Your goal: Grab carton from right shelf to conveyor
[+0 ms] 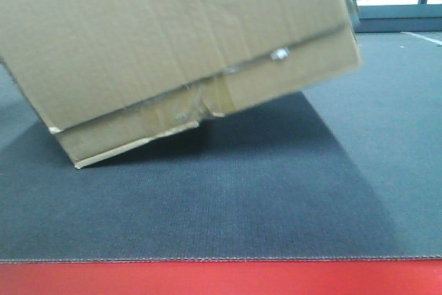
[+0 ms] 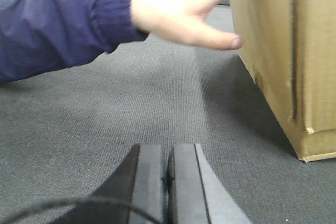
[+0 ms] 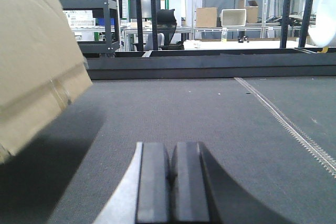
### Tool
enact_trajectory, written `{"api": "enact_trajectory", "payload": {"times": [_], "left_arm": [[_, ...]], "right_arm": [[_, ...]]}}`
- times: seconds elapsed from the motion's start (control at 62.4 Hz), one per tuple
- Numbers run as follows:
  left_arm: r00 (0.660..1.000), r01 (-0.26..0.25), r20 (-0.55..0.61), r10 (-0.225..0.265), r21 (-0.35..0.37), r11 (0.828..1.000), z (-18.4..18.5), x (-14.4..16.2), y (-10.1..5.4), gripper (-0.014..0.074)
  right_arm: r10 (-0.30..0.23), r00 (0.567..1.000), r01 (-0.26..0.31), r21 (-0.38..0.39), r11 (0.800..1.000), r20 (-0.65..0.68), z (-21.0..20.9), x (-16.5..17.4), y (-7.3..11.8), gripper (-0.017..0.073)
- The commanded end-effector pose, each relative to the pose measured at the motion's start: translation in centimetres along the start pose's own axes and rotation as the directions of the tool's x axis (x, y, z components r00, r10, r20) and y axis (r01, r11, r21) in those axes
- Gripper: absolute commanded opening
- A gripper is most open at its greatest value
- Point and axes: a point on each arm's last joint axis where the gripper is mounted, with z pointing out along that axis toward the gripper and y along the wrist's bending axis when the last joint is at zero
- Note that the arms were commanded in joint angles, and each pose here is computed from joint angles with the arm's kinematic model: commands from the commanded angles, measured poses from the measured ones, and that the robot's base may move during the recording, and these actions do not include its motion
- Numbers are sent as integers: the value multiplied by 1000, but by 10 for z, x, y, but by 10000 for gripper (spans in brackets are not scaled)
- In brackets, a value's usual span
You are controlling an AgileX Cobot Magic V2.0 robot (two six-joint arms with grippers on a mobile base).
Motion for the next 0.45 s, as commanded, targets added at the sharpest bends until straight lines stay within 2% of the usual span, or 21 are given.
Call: {"api": "enact_trajectory", "payload": {"times": [0.0, 0.433], "left_arm": [[1000, 3, 24, -3, -1, 1000, 0, -2, 0, -6], [1000, 3, 24, -3, -1, 1000, 0, -2, 0, -6]], "right_arm": [[-5, 999, 5, 1, 1000, 33, 0, -3, 0, -59], [-5, 999, 5, 1, 1000, 33, 0, -3, 0, -59]]}}
